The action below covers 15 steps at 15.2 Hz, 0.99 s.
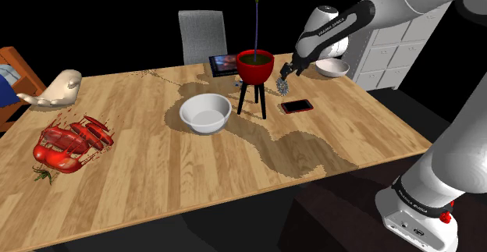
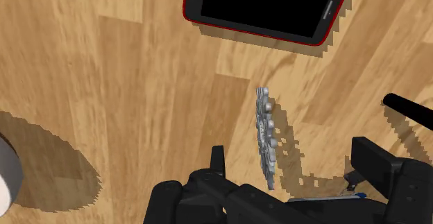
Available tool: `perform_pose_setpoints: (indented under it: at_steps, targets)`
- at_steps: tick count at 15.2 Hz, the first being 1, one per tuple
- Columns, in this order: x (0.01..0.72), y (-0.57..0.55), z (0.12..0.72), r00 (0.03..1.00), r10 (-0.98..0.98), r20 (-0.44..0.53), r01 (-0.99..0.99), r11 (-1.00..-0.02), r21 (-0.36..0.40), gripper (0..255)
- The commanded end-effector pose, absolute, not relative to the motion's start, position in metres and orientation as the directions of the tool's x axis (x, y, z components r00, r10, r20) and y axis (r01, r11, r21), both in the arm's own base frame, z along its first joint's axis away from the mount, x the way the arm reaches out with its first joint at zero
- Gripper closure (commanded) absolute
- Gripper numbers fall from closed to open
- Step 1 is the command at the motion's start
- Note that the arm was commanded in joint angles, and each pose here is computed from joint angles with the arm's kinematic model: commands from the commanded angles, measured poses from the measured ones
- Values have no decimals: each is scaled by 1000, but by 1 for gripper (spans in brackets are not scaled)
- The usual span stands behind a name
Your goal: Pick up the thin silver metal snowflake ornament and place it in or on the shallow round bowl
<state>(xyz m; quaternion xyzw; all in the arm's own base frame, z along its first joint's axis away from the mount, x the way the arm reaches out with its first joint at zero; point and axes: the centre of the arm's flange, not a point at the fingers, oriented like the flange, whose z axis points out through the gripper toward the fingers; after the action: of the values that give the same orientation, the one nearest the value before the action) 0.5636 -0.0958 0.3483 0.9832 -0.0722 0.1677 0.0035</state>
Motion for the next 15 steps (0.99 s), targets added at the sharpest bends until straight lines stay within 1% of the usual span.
perform_pose_setpoints:
  at_steps: [1, 9, 15]
  targets:
    - [586, -102, 334, 925, -143, 351, -142, -989, -27, 0]
    - [604, -104, 294, 924, -143, 355, -142, -989, -29, 0]
    - [604, -104, 294, 924, -143, 355, -142, -989, -29, 0]
